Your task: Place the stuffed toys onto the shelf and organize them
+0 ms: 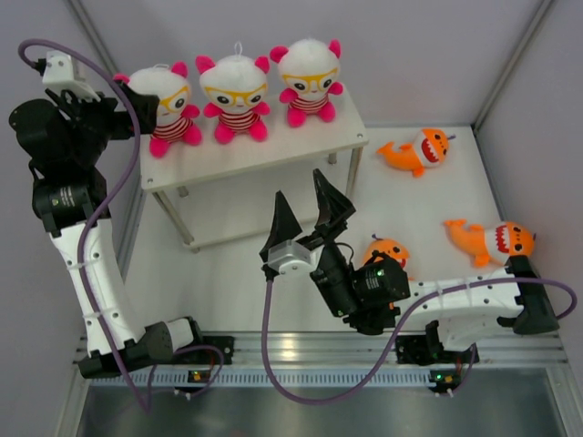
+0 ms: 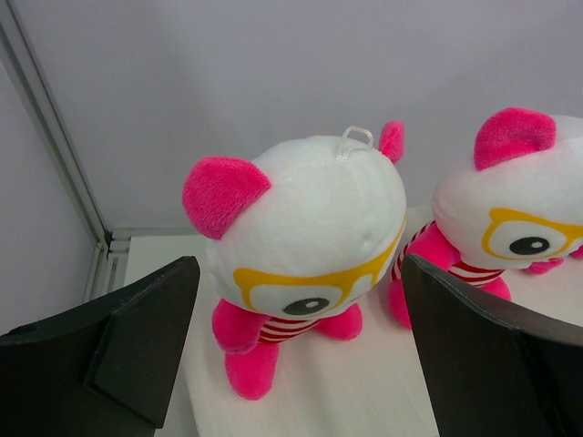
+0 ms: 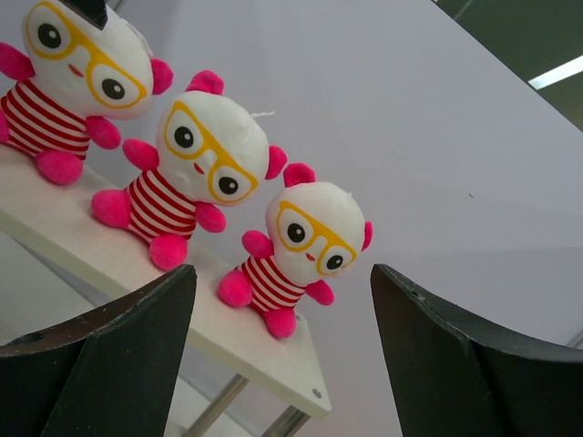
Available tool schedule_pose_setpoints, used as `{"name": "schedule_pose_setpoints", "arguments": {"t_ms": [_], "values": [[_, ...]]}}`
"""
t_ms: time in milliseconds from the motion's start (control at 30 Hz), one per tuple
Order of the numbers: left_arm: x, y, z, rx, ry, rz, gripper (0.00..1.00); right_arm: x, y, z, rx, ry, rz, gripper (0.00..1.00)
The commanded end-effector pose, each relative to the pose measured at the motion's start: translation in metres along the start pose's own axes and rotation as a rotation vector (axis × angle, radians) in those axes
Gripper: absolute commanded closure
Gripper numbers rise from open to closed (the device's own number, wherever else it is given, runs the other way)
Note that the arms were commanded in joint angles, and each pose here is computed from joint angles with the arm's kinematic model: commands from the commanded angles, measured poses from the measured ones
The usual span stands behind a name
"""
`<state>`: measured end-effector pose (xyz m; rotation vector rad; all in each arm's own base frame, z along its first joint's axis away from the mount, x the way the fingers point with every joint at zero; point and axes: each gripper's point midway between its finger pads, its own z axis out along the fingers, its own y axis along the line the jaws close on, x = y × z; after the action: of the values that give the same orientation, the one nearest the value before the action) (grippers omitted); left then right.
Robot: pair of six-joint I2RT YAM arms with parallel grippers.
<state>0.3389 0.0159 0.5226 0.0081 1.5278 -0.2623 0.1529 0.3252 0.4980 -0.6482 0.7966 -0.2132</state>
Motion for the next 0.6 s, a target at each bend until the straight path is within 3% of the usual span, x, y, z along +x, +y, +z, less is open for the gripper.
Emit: {"name": "schedule_pose_setpoints", "arguments": {"t_ms": [0,567], "values": [[-0.018,-0.008,-0.015,-0.002,-0.059,0.041,0.02,0.005,-0.016,0.003,0.037,0.015,0.035,0.21],[-0.021,-0.038,-0.049,0.072,-0.089,0.054,0.02,0.013,-0.016,0.002,0.028,0.064,0.080,0.21]]}}
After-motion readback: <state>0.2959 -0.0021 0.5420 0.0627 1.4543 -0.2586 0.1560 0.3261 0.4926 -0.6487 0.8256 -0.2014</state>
